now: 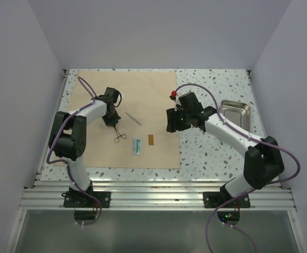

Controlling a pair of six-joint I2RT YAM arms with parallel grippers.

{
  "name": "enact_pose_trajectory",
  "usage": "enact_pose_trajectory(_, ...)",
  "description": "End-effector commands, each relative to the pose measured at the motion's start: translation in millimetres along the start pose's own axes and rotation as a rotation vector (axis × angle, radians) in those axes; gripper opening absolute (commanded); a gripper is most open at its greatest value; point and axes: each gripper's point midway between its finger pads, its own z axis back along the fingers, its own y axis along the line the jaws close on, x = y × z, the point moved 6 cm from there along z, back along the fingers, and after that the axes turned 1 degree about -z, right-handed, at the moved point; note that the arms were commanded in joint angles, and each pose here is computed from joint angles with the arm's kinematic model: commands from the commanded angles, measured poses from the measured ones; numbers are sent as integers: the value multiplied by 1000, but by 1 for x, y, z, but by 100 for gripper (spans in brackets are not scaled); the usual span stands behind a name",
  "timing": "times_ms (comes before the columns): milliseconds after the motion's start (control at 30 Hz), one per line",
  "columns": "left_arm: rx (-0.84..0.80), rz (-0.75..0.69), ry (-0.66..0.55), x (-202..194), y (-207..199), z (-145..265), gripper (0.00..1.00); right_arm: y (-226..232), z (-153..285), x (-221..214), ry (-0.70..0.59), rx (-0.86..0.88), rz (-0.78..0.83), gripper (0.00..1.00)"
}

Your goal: Prepare the surgical pack

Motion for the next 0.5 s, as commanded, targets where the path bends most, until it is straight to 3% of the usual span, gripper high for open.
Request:
enact_pose_trajectory(0,-189,-63,-50,3,-10,27,0,50,-14,23,-64,340,-33,55)
enact_pose_trajectory(133,-345,-96,-110,4,-13,56,0,84,-33,28,-53,511,-29,59)
enact_pose_trajectory(467,-466,-126,-85,-20,-4,70,0,147,-80,31,-41,785,-71,66)
